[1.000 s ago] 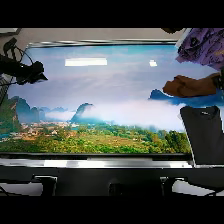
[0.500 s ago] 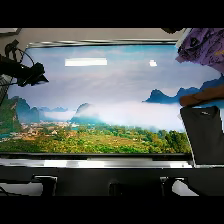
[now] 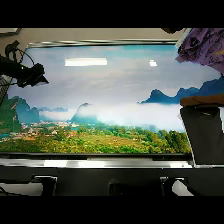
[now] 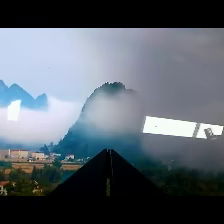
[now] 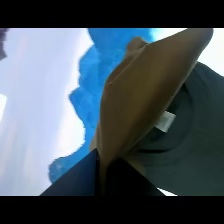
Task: Fold the clothes and pants, and hang the long-sleeved shirts on hangers.
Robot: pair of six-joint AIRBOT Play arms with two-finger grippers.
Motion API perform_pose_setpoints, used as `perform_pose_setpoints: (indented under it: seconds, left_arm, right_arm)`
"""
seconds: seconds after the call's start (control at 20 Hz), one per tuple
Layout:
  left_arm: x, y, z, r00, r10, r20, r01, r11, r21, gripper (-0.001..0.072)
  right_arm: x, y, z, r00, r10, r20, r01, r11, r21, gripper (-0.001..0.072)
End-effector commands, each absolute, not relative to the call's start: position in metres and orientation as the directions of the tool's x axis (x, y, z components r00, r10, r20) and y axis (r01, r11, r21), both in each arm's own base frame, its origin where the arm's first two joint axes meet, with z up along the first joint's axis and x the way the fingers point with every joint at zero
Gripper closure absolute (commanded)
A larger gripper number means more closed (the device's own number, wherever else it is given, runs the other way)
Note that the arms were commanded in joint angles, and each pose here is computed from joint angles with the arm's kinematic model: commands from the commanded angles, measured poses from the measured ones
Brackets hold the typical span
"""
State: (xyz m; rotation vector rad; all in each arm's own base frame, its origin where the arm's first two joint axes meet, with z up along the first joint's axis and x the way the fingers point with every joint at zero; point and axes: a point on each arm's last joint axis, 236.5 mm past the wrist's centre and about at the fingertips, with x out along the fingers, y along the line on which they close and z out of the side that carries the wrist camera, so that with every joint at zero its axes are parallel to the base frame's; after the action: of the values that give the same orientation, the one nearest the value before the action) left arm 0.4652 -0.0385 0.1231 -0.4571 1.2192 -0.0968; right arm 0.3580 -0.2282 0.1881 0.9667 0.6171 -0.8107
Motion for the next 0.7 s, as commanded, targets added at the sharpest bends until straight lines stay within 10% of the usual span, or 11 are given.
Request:
perform_pose_setpoints:
  seconds: [0.0,0.65]
  left_arm:
    - [0.460,-0.039,0.122,0.333,-0.315,-0.889,-0.168,0.908,-0.384,0.0693]
    - [0.459,-0.039,0.123,0.330,-0.314,-0.890,-0.170,0.908,-0.384,0.0693]
  right_arm:
    - [0.322,-0.230,0.172,0.421,-0.332,-0.844,0.893,0.313,0.323,0.0686]
    - [0.240,-0.229,0.085,0.041,-0.307,-0.951,0.931,0.358,-0.075,0.0686]
